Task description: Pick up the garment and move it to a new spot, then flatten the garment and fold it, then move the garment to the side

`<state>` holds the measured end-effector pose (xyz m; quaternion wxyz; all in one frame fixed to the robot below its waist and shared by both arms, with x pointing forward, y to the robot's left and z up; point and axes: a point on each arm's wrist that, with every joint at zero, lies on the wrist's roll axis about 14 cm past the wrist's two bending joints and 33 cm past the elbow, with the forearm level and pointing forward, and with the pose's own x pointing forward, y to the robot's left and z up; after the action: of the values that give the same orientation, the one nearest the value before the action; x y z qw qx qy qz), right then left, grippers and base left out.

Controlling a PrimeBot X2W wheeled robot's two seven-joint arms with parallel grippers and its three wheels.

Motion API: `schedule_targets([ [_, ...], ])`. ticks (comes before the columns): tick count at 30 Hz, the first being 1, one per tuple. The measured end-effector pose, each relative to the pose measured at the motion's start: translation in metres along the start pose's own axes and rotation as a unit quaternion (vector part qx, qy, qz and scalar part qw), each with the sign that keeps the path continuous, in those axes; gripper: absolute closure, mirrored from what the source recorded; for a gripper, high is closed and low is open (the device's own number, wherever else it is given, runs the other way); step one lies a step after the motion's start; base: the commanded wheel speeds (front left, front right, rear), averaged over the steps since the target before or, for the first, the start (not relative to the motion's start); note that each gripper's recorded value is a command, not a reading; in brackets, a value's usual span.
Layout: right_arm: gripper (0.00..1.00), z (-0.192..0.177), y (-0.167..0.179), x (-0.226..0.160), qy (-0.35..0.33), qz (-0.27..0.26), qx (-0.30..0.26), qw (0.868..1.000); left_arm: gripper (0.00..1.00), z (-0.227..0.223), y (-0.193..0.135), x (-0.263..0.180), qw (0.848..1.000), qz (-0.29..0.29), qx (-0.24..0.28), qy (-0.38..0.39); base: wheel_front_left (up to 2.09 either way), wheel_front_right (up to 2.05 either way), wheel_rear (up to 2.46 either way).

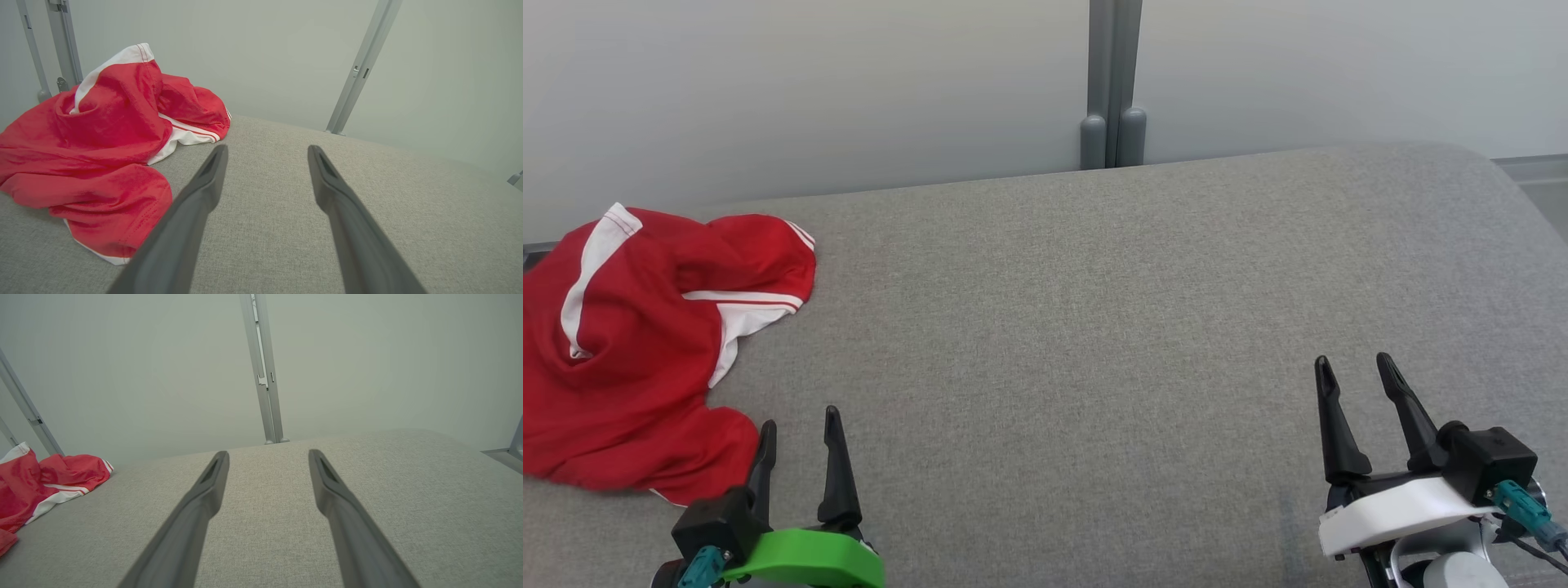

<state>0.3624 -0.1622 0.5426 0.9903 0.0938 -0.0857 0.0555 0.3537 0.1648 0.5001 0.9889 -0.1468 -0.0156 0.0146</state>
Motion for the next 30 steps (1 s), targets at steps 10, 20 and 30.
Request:
schedule_targets([
  [10, 0.00, 0.0031, 0.0050, 0.0005, -0.008, 0.013, -0.037, 0.999, 0.00, 0.0021, -0.0025, -0.0010, 1.000, -0.004, 0.023, -0.009, 0.00, 0.00, 0.00],
  [20, 0.00, 0.0066, 0.0067, -0.0001, -0.016, 0.021, -0.073, 0.997, 0.00, 0.0046, -0.0042, -0.0016, 0.999, -0.005, 0.049, -0.019, 0.00, 0.00, 0.00],
  [30, 0.00, 0.0064, 0.0047, 0.0001, -0.016, 0.019, -0.082, 0.996, 0.00, 0.0012, -0.0001, -0.0025, 0.999, 0.002, 0.051, -0.015, 0.00, 0.00, 0.00],
])
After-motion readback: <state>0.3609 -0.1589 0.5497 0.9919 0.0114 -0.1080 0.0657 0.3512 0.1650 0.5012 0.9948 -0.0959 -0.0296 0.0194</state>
